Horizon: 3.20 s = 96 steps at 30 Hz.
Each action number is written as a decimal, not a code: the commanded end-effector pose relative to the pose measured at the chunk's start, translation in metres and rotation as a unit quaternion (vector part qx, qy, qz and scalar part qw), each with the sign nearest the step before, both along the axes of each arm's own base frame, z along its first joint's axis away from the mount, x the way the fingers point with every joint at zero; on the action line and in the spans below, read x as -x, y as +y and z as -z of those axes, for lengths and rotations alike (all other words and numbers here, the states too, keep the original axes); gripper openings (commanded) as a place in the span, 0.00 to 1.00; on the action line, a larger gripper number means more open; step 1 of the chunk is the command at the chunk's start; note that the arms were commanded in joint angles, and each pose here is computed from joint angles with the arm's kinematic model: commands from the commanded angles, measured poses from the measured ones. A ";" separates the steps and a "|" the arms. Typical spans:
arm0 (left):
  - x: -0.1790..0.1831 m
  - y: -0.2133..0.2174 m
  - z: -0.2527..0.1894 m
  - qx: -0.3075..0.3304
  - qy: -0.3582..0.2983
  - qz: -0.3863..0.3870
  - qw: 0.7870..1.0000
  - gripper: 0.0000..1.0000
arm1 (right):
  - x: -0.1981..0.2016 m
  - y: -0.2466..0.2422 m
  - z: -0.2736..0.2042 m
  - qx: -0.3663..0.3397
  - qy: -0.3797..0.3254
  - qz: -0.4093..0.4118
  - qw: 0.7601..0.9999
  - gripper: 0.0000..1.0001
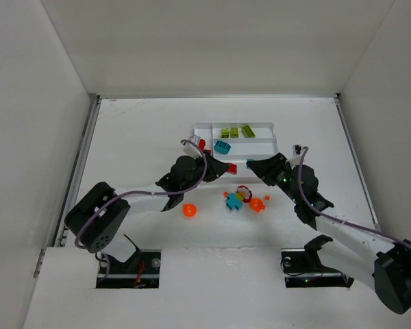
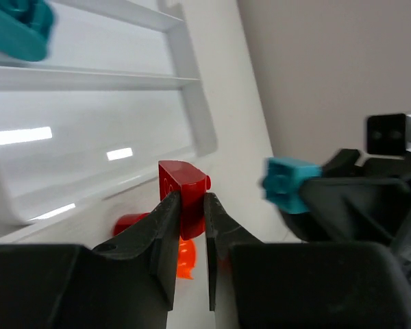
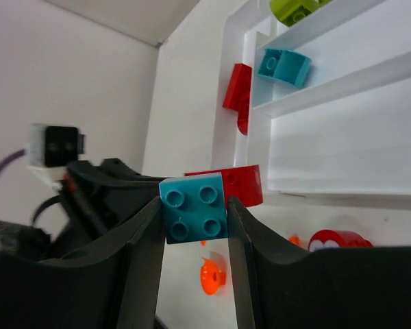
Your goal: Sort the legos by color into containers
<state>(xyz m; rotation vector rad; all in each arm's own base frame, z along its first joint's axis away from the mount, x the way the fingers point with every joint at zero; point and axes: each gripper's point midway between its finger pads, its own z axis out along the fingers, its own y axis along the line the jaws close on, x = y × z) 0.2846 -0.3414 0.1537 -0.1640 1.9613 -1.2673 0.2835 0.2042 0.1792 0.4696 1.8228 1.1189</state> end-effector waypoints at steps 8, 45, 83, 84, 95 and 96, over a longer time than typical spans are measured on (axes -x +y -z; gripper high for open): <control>-0.019 0.057 -0.034 0.022 -0.039 -0.063 0.997 0.05 | -0.034 -0.005 -0.040 0.008 -0.050 0.019 0.999 0.22; -0.148 0.104 -0.018 -0.087 -0.068 -0.181 0.977 0.07 | -0.098 0.022 0.023 0.227 -0.009 0.036 0.973 0.63; -0.143 0.084 -0.014 -0.122 -0.071 -0.185 0.973 0.36 | 0.025 0.008 0.092 0.391 0.059 -0.050 0.917 0.85; -0.133 0.082 -0.015 -0.124 -0.074 -0.182 0.973 0.36 | 0.024 0.009 0.095 0.394 0.063 -0.054 0.915 0.86; -0.045 0.086 -0.010 -0.135 -0.090 -0.136 0.977 0.41 | 0.017 0.017 0.125 0.426 0.112 -0.063 0.896 0.79; -0.040 0.087 -0.009 -0.135 -0.090 -0.133 0.978 0.41 | 0.016 0.017 0.127 0.428 0.115 -0.061 0.894 0.78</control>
